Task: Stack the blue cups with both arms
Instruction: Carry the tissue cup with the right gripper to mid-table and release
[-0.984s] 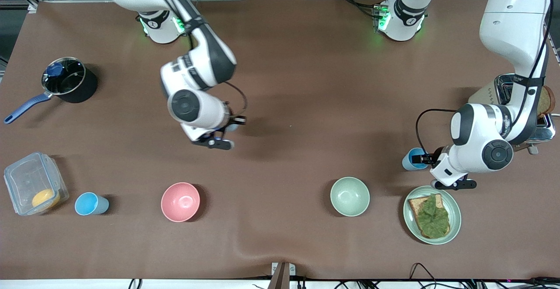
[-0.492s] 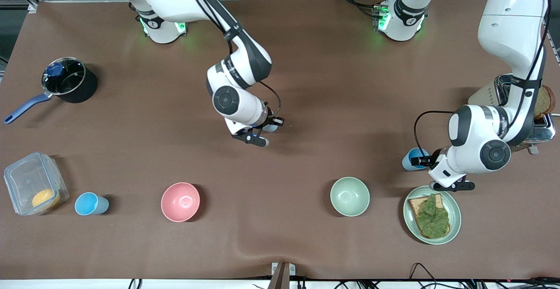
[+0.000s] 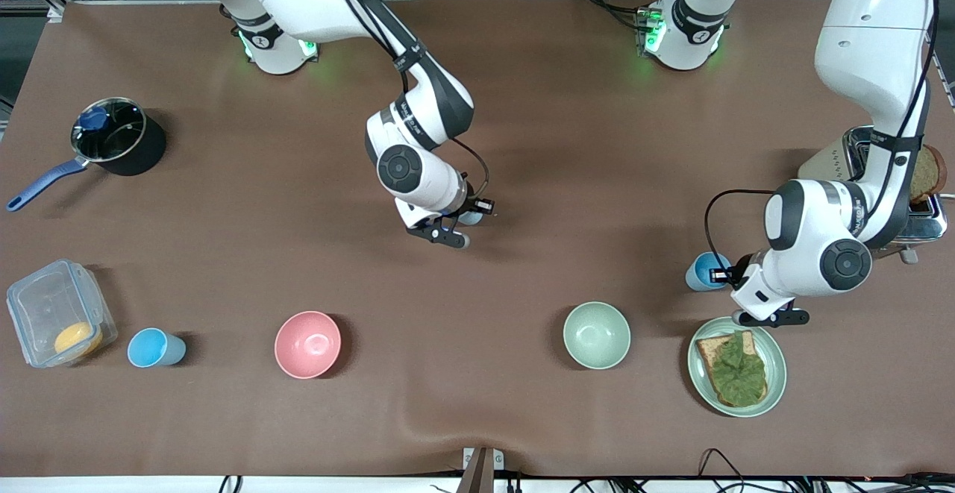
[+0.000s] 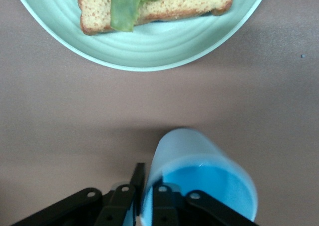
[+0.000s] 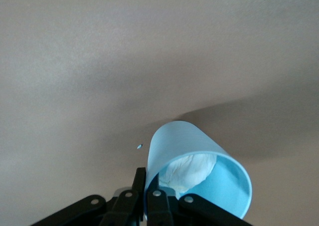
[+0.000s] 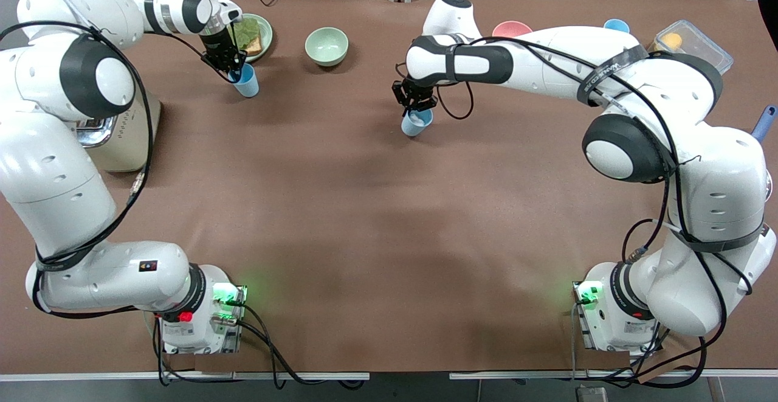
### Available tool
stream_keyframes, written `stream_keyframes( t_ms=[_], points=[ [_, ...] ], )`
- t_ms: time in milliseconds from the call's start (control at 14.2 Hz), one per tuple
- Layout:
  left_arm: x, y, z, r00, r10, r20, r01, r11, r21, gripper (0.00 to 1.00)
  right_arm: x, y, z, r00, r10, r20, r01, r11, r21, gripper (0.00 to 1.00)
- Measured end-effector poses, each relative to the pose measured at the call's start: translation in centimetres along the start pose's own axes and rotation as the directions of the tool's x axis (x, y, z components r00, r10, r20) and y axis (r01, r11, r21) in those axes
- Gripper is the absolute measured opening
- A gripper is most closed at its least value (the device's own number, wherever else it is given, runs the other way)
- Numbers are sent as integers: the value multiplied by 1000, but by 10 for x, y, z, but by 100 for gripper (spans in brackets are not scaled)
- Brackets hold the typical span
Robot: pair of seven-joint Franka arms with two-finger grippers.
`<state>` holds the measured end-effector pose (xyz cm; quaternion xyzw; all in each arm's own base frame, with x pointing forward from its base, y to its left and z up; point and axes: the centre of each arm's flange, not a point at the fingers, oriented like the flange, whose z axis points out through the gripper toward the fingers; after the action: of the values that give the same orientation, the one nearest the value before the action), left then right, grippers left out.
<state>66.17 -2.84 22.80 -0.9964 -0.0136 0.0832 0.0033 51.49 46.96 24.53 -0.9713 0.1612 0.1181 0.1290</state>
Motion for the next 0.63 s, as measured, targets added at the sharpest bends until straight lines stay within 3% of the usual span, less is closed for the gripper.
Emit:
stream_keyframes(
  t_ms=[141,632],
  points=[
    [1,1,-3,1000,0,-5,0,1000,-4,4,-2,-2,0,1000,-4,-2,4,1000,2,11],
    [4,-2,-9,1000,-11,-19,10,1000,-11,4,5,-16,-37,1000,-16,0,16,1000,11,82]
  ],
)
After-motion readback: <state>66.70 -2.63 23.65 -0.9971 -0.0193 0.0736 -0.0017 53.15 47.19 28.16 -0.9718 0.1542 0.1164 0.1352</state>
